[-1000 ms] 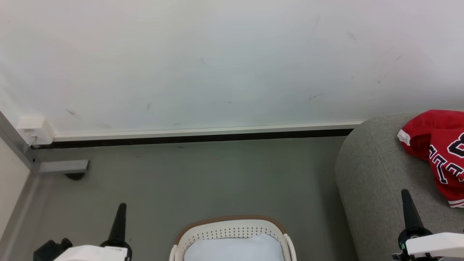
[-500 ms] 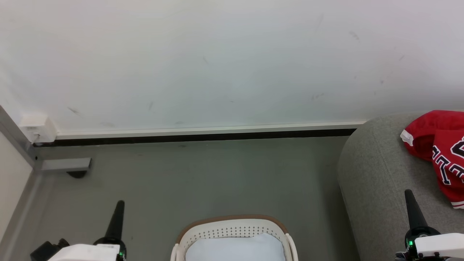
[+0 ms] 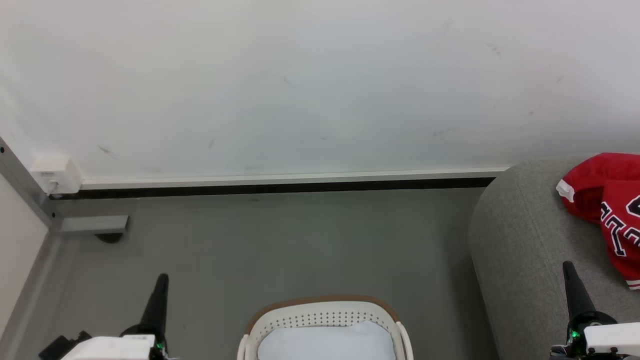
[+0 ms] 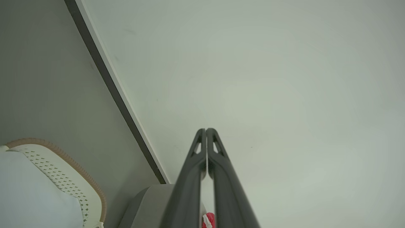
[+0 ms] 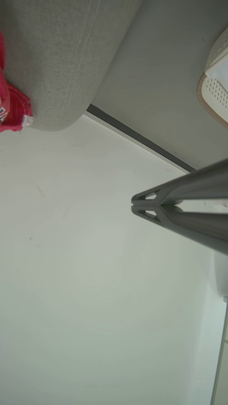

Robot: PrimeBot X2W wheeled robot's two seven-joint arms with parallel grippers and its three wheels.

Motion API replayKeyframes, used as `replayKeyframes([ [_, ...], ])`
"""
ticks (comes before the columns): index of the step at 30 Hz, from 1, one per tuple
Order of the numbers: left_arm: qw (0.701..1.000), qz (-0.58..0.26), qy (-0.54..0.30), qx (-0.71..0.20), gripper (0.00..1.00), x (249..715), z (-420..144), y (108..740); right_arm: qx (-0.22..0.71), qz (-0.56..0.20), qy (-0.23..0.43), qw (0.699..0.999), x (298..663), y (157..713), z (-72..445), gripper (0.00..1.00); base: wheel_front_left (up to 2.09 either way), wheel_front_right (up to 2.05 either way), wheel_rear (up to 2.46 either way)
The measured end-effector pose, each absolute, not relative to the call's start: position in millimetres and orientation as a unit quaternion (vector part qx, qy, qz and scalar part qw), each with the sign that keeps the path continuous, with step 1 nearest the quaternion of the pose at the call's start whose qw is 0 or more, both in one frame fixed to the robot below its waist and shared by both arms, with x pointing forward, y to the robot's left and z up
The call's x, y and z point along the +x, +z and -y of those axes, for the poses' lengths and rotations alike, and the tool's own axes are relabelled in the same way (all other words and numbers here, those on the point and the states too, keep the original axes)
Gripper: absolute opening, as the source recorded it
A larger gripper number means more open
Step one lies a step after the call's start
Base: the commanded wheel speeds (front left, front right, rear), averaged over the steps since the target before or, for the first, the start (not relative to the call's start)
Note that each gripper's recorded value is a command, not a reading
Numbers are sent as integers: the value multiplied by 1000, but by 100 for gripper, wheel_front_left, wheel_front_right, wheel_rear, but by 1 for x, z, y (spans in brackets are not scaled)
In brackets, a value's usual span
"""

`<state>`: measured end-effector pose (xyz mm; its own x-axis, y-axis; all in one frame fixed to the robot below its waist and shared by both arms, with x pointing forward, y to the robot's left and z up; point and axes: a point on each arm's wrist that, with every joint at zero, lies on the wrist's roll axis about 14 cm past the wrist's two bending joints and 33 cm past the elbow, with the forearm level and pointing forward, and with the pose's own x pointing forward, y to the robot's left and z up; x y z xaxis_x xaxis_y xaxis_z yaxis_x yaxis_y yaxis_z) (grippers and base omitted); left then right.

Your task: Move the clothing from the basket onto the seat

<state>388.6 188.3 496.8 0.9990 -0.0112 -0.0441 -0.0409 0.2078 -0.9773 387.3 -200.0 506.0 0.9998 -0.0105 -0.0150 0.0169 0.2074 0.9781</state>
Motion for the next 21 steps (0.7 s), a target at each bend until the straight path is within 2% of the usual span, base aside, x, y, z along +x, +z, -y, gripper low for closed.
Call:
replayKeyframes([
  [21,730,-11,6,-684,0,388,-195,501,685,-1,-3,729,390,507,200,0,0,0,0],
])
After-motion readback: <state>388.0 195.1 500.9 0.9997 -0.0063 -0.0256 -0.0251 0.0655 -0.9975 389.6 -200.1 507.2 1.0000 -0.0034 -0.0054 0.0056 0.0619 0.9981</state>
